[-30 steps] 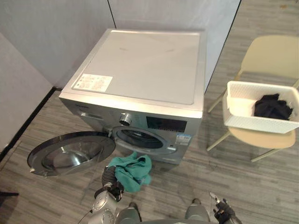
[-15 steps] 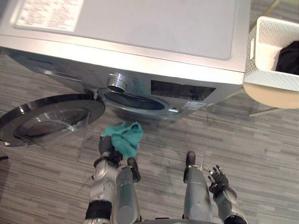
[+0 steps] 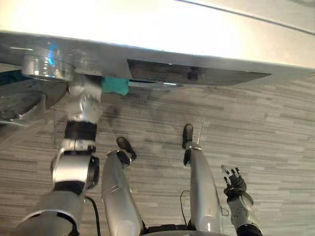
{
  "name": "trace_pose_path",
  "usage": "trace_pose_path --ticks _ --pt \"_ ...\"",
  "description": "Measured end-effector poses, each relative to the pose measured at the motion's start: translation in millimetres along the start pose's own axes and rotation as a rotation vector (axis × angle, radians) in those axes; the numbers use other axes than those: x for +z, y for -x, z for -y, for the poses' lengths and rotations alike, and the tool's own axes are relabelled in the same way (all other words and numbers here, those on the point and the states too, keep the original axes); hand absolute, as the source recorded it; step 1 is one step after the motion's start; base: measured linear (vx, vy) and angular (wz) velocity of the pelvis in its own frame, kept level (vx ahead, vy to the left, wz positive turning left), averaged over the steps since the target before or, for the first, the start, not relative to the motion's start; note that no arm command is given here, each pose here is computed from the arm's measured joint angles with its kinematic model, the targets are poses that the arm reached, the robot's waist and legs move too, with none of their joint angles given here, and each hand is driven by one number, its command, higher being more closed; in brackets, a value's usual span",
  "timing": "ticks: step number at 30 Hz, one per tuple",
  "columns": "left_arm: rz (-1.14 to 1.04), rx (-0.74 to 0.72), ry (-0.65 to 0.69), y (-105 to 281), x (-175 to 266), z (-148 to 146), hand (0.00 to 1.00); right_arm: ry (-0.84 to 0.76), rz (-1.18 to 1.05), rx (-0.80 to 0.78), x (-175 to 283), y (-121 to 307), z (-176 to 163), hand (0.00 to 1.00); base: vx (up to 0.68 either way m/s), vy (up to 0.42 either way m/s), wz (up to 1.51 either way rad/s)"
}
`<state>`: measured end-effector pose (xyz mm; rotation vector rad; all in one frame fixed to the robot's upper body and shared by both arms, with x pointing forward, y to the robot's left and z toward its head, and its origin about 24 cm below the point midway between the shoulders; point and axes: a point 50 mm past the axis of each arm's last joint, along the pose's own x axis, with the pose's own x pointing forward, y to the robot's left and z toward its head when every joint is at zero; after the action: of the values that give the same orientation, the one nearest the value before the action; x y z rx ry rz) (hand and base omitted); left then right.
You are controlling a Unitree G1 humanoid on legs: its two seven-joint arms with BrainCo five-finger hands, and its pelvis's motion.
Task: Pick up the laundry basket with both hands and put the clothes into the washing machine.
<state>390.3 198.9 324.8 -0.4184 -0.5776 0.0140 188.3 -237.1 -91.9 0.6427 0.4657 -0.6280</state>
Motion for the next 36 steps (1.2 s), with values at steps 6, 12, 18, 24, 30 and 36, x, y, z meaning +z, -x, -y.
trace_pose_path --ticks 6,12,18,24,30,36 --pt "-0.057 -0.152 -0.218 -13 5 34 1.00 -0.087 0.022 -0.050 7 -1 14 0.00 -0.04 0.059 0.08" --pt "0.140 -0.058 -0.504 -13 39 36 1.00 -0.100 0.114 -0.011 30 1 14 0.00 -0.03 0.036 -0.05" --pt "0.700 0.224 -1.207 1 79 40 1.00 -0.051 0.272 -0.032 70 -1 25 0.00 0.03 0.009 -0.07" --pt "0.910 0.078 -1.836 1 68 53 1.00 -0.070 0.315 0.034 77 -2 18 0.00 0.04 0.042 -0.01" --pt "0.565 0.132 -1.714 -23 63 43 1.00 -0.141 0.264 0.058 58 -1 6 0.00 -0.03 0.023 -0.02" --pt "0.325 0.181 -0.923 -34 76 51 1.00 -0.200 0.165 0.023 21 4 -10 0.00 -0.11 0.024 -0.10"
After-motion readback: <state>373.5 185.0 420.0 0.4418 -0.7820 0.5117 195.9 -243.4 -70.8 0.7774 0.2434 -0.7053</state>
